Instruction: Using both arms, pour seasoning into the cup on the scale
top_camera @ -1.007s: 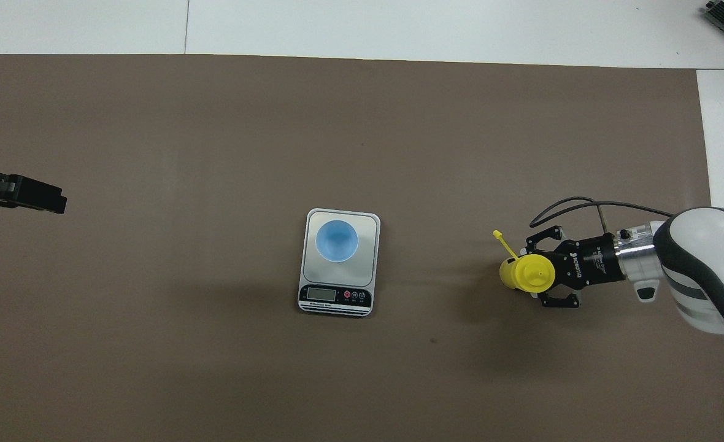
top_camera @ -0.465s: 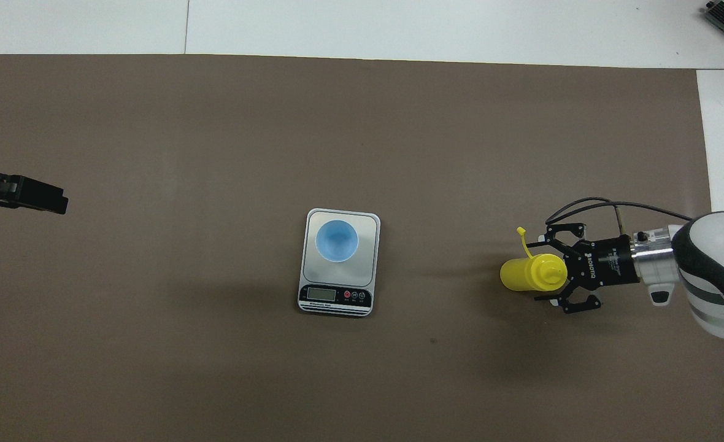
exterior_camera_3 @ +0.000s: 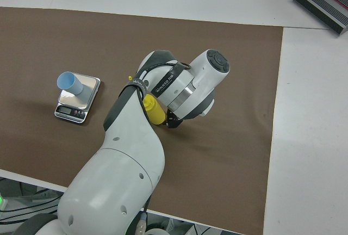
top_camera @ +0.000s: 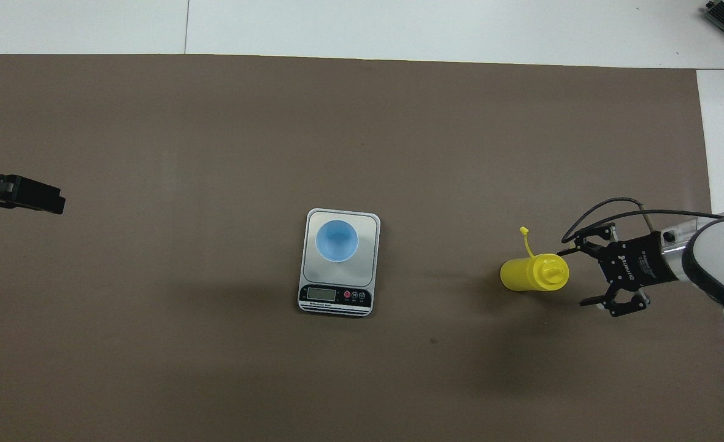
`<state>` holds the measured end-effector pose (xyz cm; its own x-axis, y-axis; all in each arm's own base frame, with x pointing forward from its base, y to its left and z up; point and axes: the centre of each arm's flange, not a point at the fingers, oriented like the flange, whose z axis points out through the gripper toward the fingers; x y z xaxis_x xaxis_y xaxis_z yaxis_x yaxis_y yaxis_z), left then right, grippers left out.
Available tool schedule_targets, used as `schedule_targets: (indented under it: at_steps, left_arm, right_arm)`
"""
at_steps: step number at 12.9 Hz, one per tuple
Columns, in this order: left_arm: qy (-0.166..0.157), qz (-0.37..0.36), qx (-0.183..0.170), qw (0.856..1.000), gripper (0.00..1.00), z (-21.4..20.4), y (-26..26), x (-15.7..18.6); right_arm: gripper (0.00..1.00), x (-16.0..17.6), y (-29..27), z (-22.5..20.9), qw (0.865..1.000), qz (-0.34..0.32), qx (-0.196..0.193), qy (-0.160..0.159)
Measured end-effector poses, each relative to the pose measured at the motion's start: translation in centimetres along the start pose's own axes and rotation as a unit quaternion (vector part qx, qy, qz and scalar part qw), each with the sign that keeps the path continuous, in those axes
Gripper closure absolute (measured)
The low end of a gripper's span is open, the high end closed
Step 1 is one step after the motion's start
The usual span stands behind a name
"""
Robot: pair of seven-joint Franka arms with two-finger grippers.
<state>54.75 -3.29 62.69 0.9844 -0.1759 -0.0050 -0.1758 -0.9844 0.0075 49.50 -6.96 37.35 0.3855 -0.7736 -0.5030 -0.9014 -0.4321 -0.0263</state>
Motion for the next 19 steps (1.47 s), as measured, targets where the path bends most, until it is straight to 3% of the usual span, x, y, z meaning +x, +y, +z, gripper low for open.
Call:
schedule_targets:
  at_steps: [4,7,9,12,15,19]
  left_arm:
    - [0.000,0.000,0.000,1.000,0.00,0.0,0.0,0.0]
    - [0.000,0.000,0.000,1.000,0.00,0.0,0.0,0.0]
    - [0.000,0.000,0.000,1.000,0.00,0.0,0.0,0.0]
    - [0.000,0.000,0.000,1.000,0.00,0.0,0.0,0.0]
    - [0.000,0.000,0.000,1.000,0.00,0.0,0.0,0.0]
    - [0.000,0.000,0.000,1.000,0.00,0.0,0.0,0.0]
  right_arm:
    - [0.00,-2.8,-1.0,-4.2,0.991,-0.099,-0.031,0.089]
    - [0.00,-8.1,-2.7,-5.4,0.963,-0.203,-0.083,0.158]
    - [0.00,-11.5,-3.9,-5.1,0.939,-0.276,-0.105,0.177]
    - [0.00,-14.6,-5.5,-5.9,0.908,-0.359,-0.110,0.188]
    - [0.00,-17.6,-7.3,-7.7,0.873,-0.414,-0.129,0.223]
    - [0.00,-19.6,-10.0,-11.2,0.843,-0.463,-0.120,0.247]
